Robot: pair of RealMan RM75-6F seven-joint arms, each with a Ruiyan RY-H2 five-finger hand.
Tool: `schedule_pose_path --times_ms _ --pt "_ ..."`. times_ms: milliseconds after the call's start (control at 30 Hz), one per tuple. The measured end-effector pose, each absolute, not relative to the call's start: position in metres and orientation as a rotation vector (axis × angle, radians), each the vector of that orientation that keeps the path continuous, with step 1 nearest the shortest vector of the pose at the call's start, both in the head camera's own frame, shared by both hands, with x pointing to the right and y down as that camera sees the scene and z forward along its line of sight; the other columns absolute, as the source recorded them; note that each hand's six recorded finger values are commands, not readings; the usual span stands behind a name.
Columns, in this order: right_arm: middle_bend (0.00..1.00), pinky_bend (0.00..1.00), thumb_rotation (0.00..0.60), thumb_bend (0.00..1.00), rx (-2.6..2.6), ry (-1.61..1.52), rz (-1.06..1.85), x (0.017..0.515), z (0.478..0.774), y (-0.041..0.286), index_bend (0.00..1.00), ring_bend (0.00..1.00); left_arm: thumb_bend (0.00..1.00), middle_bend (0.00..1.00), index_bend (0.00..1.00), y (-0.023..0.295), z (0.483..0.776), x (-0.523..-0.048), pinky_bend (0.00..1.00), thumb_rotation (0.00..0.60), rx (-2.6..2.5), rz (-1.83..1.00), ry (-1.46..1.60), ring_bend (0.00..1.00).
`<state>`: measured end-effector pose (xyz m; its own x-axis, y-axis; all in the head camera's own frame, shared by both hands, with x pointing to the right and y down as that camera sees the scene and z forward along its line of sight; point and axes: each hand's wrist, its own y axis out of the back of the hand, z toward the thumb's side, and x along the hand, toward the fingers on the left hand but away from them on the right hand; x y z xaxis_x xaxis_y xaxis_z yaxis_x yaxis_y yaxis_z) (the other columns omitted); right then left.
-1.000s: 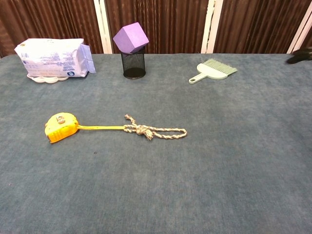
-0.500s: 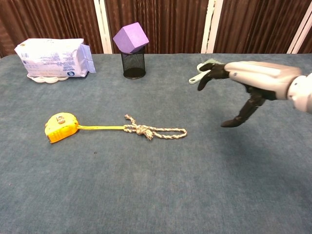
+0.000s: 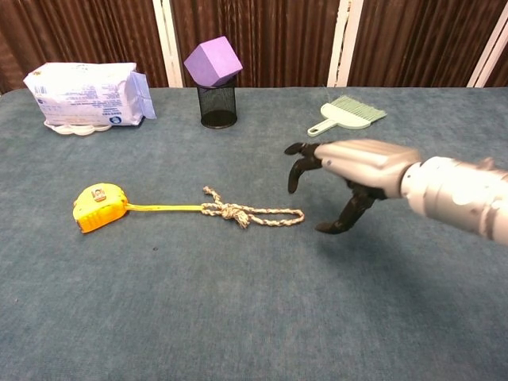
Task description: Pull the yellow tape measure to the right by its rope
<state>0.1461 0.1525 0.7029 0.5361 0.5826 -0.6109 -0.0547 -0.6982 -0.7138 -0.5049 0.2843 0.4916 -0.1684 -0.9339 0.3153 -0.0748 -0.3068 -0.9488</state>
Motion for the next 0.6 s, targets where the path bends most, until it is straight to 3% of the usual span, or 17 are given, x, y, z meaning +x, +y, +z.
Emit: schedule_pose_path --times_ms 600 --pt "0.07 0.0 0.6 0.48 -2.048 -0.394 1.219 0.142 0.728 0.148 0.5 0.05 0.46 0.0 0.04 0.285 0.491 -0.509 0.14 0.6 -1.382 -1.574 1.215 0.0"
